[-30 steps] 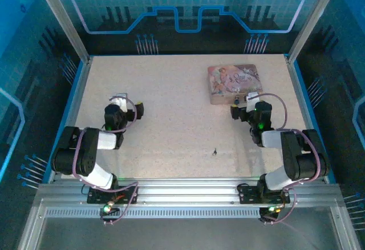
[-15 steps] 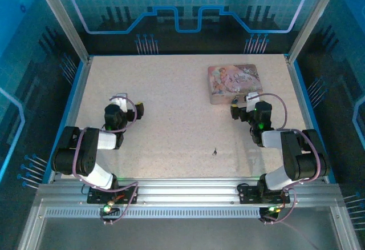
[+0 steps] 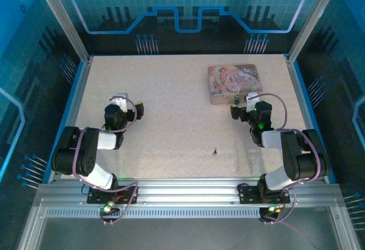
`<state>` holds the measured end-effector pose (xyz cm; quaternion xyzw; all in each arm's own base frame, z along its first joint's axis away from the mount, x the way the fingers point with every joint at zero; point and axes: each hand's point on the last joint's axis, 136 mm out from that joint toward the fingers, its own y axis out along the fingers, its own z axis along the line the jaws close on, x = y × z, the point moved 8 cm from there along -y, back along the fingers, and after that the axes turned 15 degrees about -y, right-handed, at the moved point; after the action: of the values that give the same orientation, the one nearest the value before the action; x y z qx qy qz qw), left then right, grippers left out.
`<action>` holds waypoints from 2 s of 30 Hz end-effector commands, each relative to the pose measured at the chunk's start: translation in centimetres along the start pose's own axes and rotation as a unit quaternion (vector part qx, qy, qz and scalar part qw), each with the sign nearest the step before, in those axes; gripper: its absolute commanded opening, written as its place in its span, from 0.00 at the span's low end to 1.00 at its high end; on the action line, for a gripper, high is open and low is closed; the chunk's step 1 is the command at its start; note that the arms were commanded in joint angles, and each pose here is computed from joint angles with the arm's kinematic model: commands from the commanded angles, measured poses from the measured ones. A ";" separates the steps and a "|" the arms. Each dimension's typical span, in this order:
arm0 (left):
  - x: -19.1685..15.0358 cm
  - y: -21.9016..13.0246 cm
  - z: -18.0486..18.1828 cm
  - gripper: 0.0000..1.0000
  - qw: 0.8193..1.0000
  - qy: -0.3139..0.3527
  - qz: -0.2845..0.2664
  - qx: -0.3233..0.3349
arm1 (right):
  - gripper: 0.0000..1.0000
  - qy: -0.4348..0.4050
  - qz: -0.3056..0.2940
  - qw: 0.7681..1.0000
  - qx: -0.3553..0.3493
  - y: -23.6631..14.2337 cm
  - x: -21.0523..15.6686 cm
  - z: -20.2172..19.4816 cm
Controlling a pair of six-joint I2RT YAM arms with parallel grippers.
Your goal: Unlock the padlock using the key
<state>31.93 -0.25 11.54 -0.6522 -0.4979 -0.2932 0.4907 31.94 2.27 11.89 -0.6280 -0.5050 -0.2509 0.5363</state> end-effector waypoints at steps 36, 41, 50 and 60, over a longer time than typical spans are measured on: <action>7.2 -2.6 -11.5 0.99 0.953 -0.229 0.175 -0.093 | 1.00 0.244 0.047 0.967 0.057 -1.4 5.8 -8.8; 5.9 -0.4 -17.2 0.99 0.940 -0.208 0.228 -0.144 | 1.00 0.267 0.065 0.960 0.051 1.3 6.0 -10.5; 2.3 4.5 -25.2 0.92 0.916 -0.185 0.295 -0.200 | 1.00 0.282 0.087 0.953 0.075 6.7 5.6 -12.4; -1.4 8.9 -30.5 0.87 0.885 -0.191 0.351 -0.240 | 0.89 0.291 0.114 0.936 0.161 10.1 4.6 -11.2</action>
<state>42.72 -27.63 17.34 -0.9121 -0.2575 -0.0849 0.3076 45.05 -5.95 15.12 -0.5077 -0.2845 -0.2968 0.7571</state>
